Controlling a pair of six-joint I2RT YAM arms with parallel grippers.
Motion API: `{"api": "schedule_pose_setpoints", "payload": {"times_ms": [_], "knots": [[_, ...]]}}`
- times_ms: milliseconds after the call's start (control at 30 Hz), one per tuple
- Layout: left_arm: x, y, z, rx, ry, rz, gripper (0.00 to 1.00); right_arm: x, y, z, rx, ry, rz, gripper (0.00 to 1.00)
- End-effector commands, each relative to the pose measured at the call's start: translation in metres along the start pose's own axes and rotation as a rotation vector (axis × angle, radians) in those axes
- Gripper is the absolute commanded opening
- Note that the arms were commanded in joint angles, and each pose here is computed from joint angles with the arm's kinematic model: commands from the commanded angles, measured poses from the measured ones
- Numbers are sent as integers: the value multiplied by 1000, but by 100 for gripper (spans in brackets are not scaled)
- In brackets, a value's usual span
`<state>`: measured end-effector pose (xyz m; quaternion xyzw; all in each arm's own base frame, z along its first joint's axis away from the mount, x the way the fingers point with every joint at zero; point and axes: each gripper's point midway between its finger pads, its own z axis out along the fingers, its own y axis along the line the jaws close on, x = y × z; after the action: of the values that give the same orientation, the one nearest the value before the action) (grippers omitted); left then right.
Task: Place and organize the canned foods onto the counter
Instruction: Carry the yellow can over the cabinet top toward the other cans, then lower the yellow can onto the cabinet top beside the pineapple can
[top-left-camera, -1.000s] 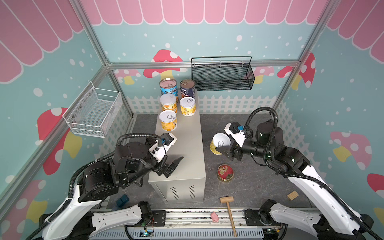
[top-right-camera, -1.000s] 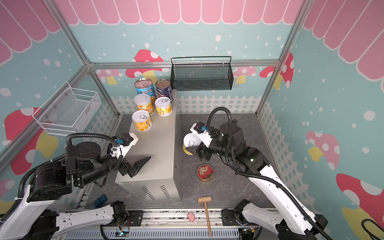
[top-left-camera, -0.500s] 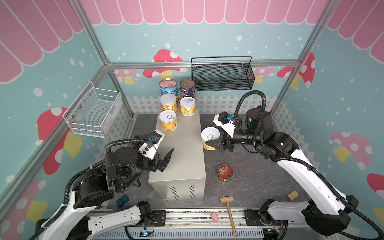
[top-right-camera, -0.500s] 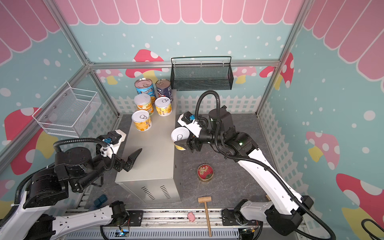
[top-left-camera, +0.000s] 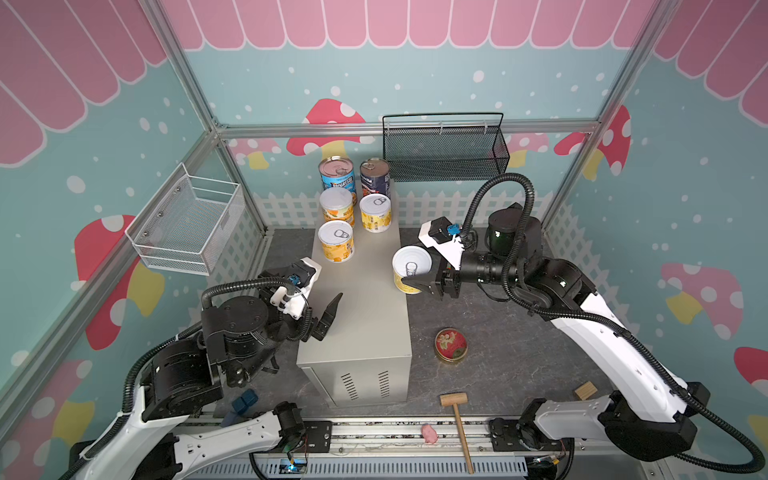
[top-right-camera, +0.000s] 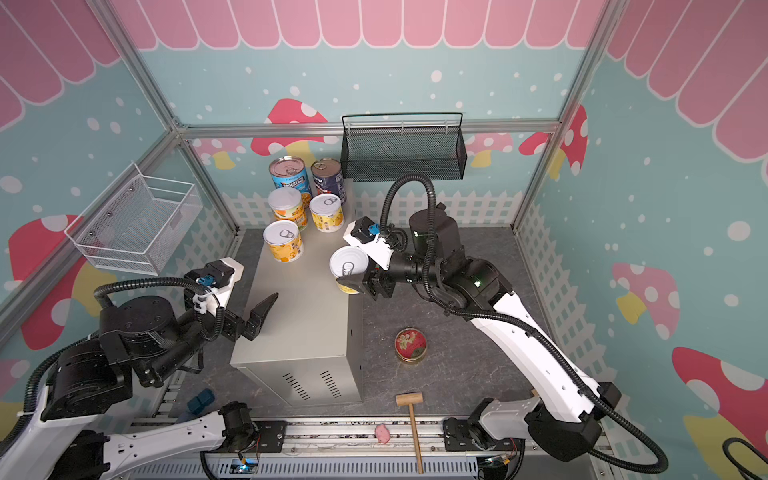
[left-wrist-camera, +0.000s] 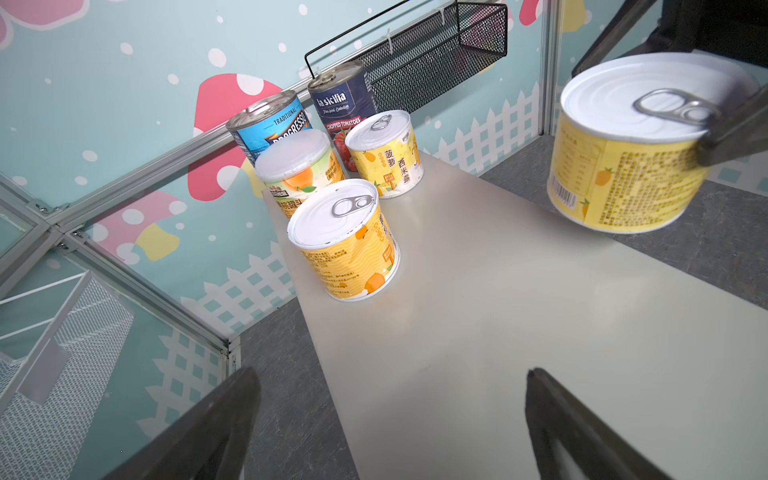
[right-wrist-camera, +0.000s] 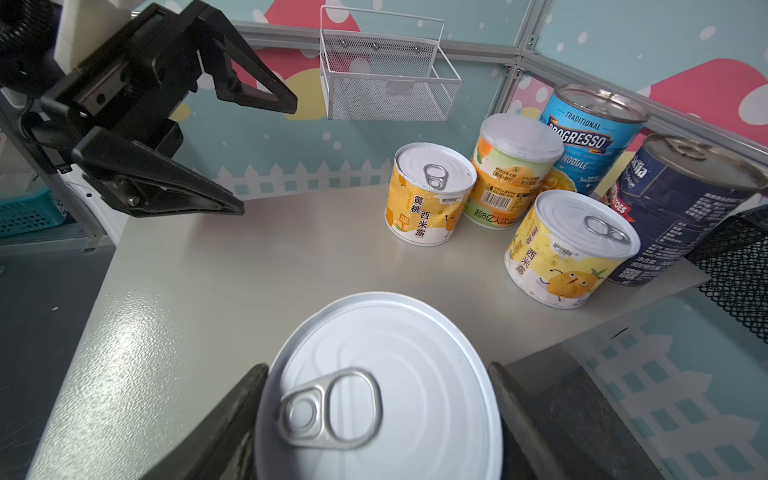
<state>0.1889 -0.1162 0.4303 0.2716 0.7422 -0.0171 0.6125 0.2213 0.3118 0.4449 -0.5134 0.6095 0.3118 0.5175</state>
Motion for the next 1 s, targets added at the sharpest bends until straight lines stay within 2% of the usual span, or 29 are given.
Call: {"api": "schedule_pose_setpoints", "payload": {"times_ms": [0, 300, 700, 967], "knots": [[-3, 4, -1, -12, -11, 2, 100, -38, -5, -5, 19, -124, -76, 65], [-7, -8, 2, 43, -4, 15, 100, -32, -15, 24, 1, -136, -33, 65], [-10, -46, 2, 256, 21, 28, 100, -24, -30, 55, 15, -132, 15, 68], [-6, -49, 4, 266, 35, 42, 100, -19, -36, 64, 42, -124, 14, 70]]}}
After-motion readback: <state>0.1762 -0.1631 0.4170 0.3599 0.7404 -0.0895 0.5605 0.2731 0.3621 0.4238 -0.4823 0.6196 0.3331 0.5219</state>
